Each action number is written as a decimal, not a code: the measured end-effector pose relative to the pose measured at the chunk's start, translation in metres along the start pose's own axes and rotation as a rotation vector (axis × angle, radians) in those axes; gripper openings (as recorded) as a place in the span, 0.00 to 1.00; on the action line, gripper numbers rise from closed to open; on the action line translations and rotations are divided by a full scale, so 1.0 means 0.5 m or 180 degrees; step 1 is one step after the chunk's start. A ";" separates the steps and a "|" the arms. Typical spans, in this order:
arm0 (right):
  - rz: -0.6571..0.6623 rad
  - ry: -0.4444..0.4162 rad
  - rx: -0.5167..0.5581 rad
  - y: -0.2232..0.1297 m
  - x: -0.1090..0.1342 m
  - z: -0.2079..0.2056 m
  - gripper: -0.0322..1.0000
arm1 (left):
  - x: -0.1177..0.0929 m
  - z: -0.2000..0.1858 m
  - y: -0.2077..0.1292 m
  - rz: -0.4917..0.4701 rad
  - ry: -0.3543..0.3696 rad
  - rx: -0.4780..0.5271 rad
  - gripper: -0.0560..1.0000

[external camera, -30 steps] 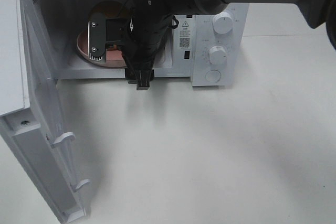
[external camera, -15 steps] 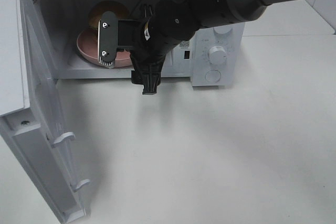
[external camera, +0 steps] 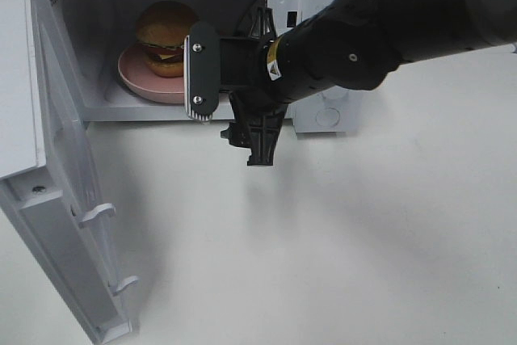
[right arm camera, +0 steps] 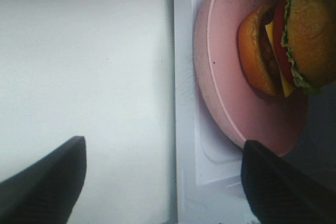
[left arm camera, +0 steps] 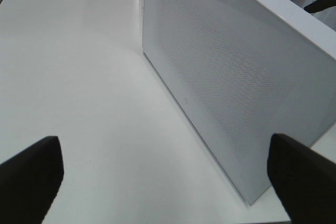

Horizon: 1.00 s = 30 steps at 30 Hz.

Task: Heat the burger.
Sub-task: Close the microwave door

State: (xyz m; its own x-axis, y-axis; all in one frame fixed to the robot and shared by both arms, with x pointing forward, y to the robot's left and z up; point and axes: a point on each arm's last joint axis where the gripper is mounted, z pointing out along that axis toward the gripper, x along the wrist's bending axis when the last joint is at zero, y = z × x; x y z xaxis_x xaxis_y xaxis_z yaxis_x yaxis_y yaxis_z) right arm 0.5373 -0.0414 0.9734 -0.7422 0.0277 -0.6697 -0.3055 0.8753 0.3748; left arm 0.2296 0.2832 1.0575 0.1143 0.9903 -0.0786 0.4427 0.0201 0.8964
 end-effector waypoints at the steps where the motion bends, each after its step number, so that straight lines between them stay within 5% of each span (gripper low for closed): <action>1: 0.0035 0.0012 0.0006 -0.003 0.005 -0.009 0.77 | 0.000 0.000 0.000 0.0000 0.0000 0.0000 0.98; 12: 0.0696 0.0111 0.0063 -0.033 0.054 -0.086 0.77 | 0.000 0.000 0.000 0.0000 0.0000 0.0000 0.98; 14: 0.1144 0.0153 0.0096 -0.046 0.075 -0.112 0.77 | 0.000 0.000 0.000 0.0000 0.0000 0.0000 0.98; 30: 0.2736 0.0260 0.0330 -0.060 0.093 -0.222 0.77 | 0.000 0.000 0.000 0.0000 0.0000 0.0000 0.98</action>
State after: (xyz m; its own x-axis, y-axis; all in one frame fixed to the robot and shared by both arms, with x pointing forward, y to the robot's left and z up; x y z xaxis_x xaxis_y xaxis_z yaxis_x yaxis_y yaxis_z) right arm 0.4460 -0.1199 1.0021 -0.7324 0.6680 -0.1317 0.4334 0.6065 0.6666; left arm 0.2296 0.2832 1.0575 0.1143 0.9903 -0.0786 0.4427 0.0201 0.8964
